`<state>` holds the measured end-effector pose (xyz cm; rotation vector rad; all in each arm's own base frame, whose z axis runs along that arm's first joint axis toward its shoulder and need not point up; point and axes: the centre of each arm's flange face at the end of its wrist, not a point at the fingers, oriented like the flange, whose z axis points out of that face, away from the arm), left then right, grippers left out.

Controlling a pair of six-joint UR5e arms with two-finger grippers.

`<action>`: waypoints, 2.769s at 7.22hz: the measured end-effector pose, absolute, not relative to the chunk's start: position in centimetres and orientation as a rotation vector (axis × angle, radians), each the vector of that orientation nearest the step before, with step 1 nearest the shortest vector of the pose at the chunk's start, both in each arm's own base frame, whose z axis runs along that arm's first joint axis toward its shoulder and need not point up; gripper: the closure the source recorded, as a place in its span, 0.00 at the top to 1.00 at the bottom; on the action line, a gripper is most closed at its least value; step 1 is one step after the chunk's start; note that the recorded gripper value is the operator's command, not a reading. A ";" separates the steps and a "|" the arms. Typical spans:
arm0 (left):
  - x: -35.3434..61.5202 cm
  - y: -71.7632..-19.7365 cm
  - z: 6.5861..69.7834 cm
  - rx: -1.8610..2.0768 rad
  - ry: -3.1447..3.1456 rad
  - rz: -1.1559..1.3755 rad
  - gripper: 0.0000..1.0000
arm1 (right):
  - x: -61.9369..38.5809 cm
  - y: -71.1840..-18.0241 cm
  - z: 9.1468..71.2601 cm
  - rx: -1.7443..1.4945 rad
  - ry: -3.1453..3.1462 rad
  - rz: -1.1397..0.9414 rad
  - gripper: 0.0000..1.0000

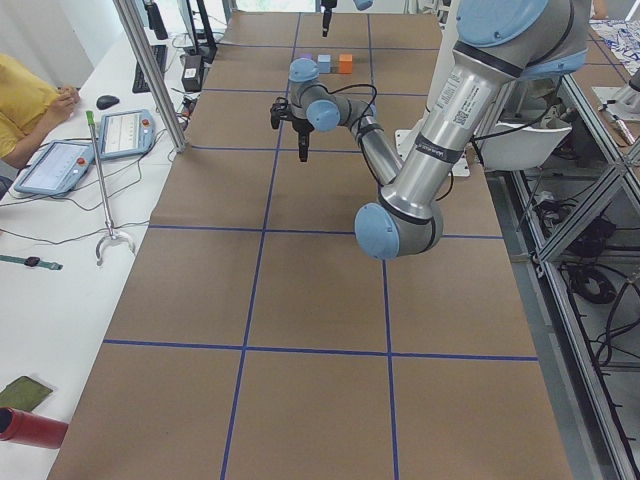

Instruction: Place blue block between orange and purple blocks

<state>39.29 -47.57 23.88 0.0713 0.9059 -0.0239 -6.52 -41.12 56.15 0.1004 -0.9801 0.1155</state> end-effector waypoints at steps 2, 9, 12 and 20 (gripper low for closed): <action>33.2 -46.8 28.9 0.129 0.860 0.055 1.00 | -2.5 -42.2 57.8 0.128 -0.956 0.089 1.00; 0.9 -48.6 53.0 0.218 0.774 0.353 1.00 | 4.0 -46.9 62.5 0.134 -0.870 0.040 1.00; -0.8 -47.7 54.7 0.181 0.785 0.298 1.00 | 4.2 -45.8 63.4 0.135 -0.864 0.024 1.00; -1.3 -44.2 57.4 0.124 0.808 0.201 1.00 | 1.7 -49.4 52.7 0.158 -0.799 -0.051 1.00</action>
